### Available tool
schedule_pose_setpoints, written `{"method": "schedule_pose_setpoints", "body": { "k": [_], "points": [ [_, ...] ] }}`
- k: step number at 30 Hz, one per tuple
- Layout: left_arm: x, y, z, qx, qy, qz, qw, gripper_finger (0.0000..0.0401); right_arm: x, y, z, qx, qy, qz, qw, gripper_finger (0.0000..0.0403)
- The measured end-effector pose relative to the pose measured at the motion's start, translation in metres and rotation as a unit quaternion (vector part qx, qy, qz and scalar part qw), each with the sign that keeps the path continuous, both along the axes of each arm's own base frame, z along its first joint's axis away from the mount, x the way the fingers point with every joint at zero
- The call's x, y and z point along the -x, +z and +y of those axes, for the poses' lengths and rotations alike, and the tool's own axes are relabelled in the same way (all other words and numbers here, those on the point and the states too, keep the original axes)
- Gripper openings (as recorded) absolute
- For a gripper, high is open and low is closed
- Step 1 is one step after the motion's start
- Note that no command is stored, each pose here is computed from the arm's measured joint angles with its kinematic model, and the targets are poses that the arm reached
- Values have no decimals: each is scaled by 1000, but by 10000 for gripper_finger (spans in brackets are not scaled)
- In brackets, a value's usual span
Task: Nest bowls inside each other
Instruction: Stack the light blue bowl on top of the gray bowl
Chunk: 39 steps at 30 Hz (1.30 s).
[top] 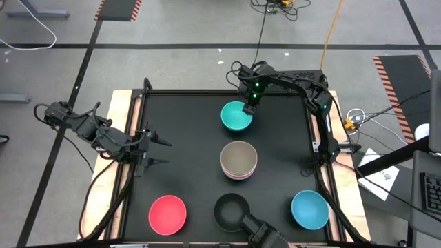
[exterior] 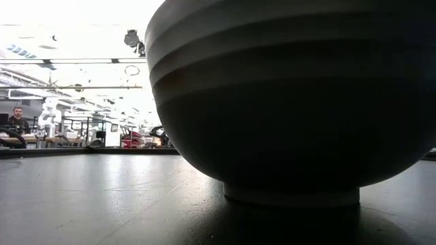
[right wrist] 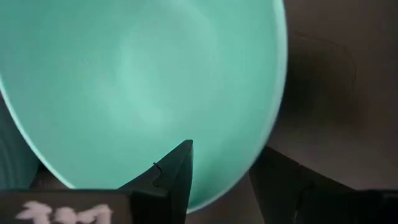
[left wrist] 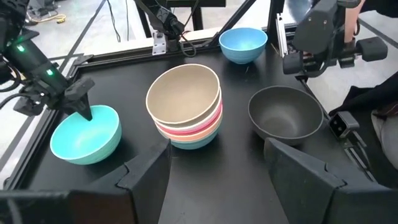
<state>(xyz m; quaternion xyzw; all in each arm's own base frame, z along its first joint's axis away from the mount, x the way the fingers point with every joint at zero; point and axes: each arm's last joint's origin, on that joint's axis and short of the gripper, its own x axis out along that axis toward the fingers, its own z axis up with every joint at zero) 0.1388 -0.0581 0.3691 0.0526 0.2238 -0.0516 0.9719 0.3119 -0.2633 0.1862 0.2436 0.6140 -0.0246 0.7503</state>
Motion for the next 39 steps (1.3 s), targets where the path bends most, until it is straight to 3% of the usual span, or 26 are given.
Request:
{"method": "schedule_pose_setpoints", "body": {
  "k": [4, 10, 21, 26, 33, 39],
  "points": [
    [1, -2, 0, -1, 2, 8, 1000, 257, -1, 3, -1, 9, 19, -9, 1000, 123],
    [1, -3, 1, 5, 9, 18, 1000, 257, -12, 21, -11, 58, 31, -56, 996, 13],
    [3, -4, -2, 21, 11, 25, 999, 257, -23, 80, -7, 93, 35, -101, 990, 3],
    [3, -4, -2, 13, 7, 23, 1000, 257, -24, 128, 31, 98, 66, -117, 986, 2],
    [2, -3, -2, 5, 2, 14, 1000, 257, -11, 204, 116, 112, 120, -172, 971, 1],
    [2, -3, -1, -3, 8, 12, 1000, 257, -9, 216, 160, 98, 124, -148, 976, 1]
  ]
}}
